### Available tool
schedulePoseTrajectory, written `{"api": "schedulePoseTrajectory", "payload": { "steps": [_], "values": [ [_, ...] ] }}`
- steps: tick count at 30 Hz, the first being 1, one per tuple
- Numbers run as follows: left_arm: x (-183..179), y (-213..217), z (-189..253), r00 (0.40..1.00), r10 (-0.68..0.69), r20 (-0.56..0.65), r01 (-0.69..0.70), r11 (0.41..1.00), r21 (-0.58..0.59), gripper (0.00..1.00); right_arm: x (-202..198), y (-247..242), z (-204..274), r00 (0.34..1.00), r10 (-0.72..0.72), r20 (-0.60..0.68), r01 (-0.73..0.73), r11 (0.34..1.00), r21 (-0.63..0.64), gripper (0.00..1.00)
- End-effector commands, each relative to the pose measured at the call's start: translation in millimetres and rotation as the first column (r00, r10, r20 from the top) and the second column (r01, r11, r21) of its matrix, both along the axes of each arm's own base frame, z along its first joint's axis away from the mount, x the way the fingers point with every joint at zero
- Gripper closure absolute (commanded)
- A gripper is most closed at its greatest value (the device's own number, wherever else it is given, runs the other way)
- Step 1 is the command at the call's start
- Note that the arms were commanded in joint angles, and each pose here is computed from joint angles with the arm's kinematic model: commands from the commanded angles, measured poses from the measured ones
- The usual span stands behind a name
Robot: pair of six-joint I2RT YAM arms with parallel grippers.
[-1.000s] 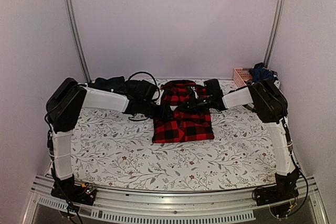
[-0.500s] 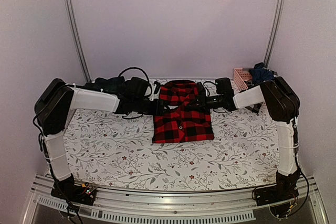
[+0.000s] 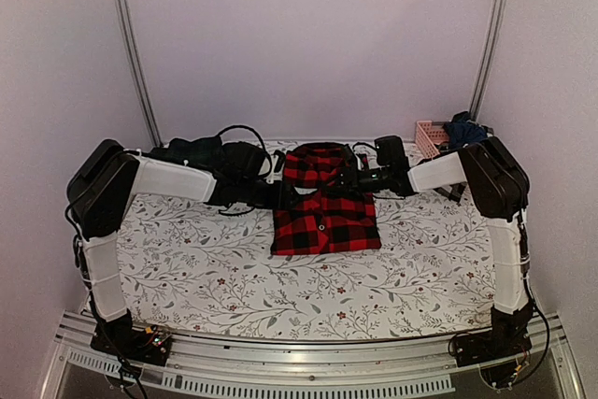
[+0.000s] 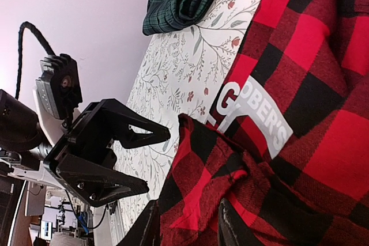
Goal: Fold and stack the mixed laundry pile
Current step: Smooth out the 2/3-rectangle-folded T-shirt at the center of the board.
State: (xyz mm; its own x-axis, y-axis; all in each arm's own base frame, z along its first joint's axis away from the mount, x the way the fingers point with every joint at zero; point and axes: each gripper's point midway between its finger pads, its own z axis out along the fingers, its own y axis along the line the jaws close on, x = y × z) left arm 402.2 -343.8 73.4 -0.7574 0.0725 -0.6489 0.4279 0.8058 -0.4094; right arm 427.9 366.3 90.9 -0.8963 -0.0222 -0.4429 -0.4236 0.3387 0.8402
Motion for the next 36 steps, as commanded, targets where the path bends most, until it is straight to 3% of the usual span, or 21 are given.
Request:
{"api": "schedulePoseTrajectory", "payload": {
  "steps": [1,8,12,15,17,26,36],
  "values": [
    [9,0,5,1.000,0.012,0.016,-0.012,1.000,-0.018,0.36,2,9,-22,0.999,0.007,-0.036,-0.008,0.999,-0.048,0.67],
    [10,0,10,1.000,0.007,0.026,-0.007,1.000,-0.019,0.36,5,17,-49,0.999,-0.018,-0.047,0.009,0.984,-0.176,0.64],
    [11,0,11,1.000,0.009,0.028,-0.008,1.000,-0.021,0.36,-1,27,-48,0.999,0.024,-0.034,-0.029,0.987,-0.156,0.70],
    [11,0,9,1.000,0.008,0.026,-0.008,1.000,-0.019,0.36,-1,29,-44,0.999,0.034,-0.029,-0.038,0.990,-0.138,0.92],
    [11,0,11,1.000,0.010,0.029,-0.010,1.000,-0.020,0.35,-1,28,-39,0.999,0.033,-0.015,-0.035,0.990,-0.133,1.00],
    [13,13,17,0.998,0.042,0.046,-0.042,0.999,-0.009,0.35,11,-15,-1,0.994,-0.077,0.083,0.087,0.988,-0.131,1.00],
    [19,20,-3,0.997,0.075,0.001,-0.075,0.997,0.001,0.32,19,-18,-34,0.996,-0.080,0.033,0.084,0.985,-0.148,0.99]
  ]
}}
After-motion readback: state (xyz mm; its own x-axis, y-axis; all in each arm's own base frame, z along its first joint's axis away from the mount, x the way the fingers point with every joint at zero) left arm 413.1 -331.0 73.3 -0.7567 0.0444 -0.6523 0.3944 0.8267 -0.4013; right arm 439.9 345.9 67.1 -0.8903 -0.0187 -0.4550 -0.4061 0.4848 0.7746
